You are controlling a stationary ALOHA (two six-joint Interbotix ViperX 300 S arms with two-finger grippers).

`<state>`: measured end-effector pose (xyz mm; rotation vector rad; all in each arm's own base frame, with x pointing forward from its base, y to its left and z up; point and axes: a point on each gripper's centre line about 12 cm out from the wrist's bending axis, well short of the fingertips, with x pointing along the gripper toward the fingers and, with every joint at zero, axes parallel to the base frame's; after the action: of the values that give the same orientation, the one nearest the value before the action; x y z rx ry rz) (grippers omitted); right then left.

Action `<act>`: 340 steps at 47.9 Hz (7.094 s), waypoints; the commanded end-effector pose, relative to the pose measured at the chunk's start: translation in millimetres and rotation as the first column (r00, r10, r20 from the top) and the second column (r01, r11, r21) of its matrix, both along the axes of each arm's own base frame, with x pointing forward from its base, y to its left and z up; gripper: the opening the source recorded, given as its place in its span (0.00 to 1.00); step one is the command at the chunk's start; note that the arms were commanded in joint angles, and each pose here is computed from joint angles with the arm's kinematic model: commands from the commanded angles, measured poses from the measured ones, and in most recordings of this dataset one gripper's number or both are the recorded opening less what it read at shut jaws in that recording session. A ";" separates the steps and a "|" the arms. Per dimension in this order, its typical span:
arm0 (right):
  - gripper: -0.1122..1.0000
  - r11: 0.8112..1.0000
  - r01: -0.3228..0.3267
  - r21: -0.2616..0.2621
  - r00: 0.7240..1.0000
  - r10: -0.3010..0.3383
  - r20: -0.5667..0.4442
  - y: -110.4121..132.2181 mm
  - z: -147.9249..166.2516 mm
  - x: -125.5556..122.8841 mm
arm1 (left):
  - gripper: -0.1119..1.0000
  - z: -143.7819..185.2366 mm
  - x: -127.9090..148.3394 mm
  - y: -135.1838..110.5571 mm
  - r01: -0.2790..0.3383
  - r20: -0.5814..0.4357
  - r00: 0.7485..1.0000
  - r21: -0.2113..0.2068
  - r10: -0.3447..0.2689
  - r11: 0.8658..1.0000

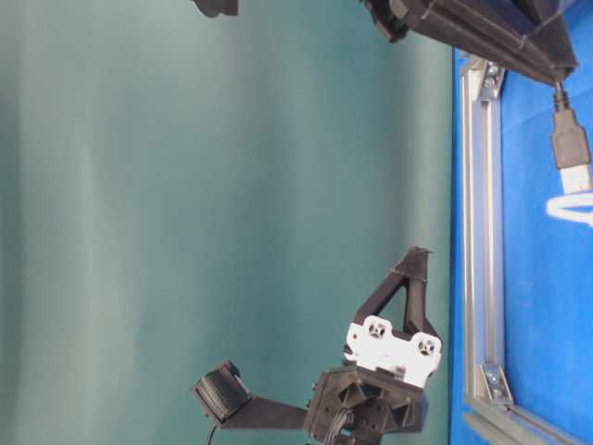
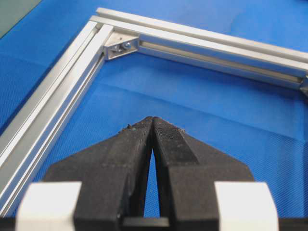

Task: Insert the wire through the string loop located in the center.
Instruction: 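Carry the USB plug leftward and push it through the white zip-tie loop, then move the open left gripper toward the plug emerging from the loop, then close the left gripper on the USB plug past the loop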

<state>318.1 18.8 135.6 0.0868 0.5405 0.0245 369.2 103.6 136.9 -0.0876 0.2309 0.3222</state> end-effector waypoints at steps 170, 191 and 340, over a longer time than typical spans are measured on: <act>0.08 1.000 0.001 0.007 0.997 -0.001 0.079 4.3 5.8 63.6 | 0.10 14.1 2.1 -2.7 0.010 0.040 0.999 0.012 -0.010 1.000; 0.08 1.000 -0.001 0.007 0.997 0.001 0.075 5.4 5.0 62.9 | 0.10 15.8 1.3 -77.2 0.199 0.040 0.979 -0.009 -0.198 0.980; 0.08 1.000 -0.007 0.006 0.997 0.006 0.073 7.1 4.6 62.3 | 0.89 -13.5 13.7 -145.7 0.363 -0.079 0.927 -0.070 -0.368 0.929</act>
<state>376.7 25.8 131.1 0.0860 0.4996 0.0354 377.8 -40.1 112.4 -0.0807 0.3767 -0.0458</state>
